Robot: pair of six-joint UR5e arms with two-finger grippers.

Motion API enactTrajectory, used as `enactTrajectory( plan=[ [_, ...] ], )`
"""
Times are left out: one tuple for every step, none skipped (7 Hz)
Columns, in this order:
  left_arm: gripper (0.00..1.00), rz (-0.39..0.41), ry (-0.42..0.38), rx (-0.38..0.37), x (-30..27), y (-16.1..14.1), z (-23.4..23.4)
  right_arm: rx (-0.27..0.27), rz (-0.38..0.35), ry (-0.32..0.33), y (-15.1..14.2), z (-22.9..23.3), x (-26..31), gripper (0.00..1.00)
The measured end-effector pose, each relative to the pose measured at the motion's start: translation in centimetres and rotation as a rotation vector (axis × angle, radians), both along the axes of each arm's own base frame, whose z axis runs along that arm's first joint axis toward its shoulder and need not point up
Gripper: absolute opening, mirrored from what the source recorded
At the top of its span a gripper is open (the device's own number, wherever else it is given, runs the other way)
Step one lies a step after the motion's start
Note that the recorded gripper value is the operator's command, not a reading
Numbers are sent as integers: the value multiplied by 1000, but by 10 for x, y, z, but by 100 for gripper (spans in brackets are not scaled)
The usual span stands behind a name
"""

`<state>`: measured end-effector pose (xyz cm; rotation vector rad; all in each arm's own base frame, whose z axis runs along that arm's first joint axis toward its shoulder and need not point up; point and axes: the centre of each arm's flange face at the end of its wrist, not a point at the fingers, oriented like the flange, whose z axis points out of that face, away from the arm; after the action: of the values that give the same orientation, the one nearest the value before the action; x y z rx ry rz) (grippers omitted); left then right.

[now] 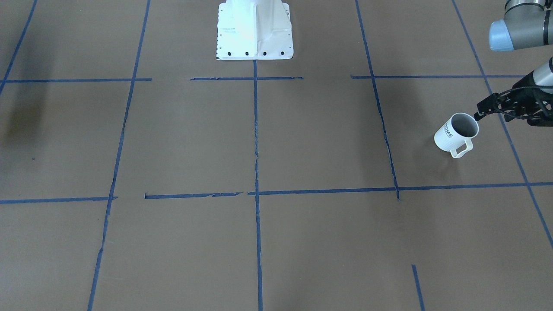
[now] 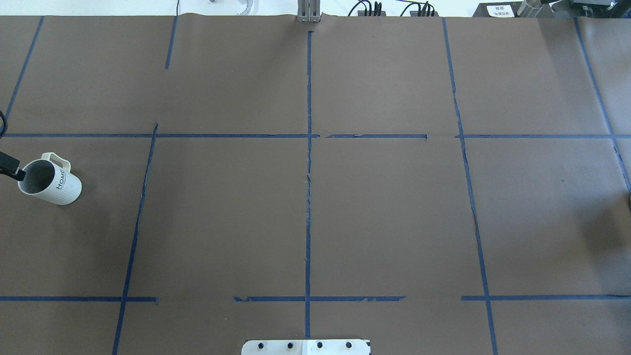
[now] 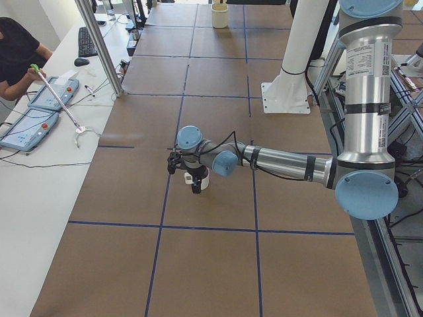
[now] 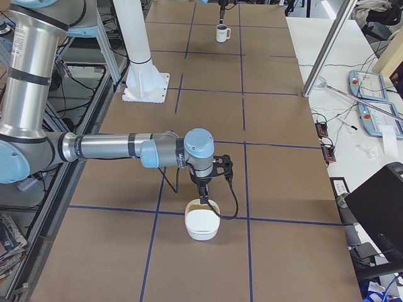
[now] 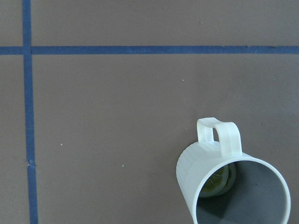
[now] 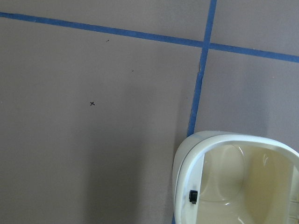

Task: Left arm hands cup to right arm to dump lemon

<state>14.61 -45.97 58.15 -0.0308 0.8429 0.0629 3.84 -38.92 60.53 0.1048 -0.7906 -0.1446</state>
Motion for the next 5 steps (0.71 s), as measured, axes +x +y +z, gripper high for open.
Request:
enactTrajectory(
  plan=[
    [68,20,-3,-6,11,2,4,0,1,-1,0,0,0,100],
    [34,29,-4,-9,17,1,11,-3,2,-1,0,0,0,100],
    [3,32,1,-4,20,-1,20,-5,3,-2,0,0,0,100],
    [0,28,7,-3,22,-3,24,-5,3,-2,0,0,0,100],
    [0,1,17,-18,25,-7,18,-2,4,-4,0,-1,0,100]
  ],
)
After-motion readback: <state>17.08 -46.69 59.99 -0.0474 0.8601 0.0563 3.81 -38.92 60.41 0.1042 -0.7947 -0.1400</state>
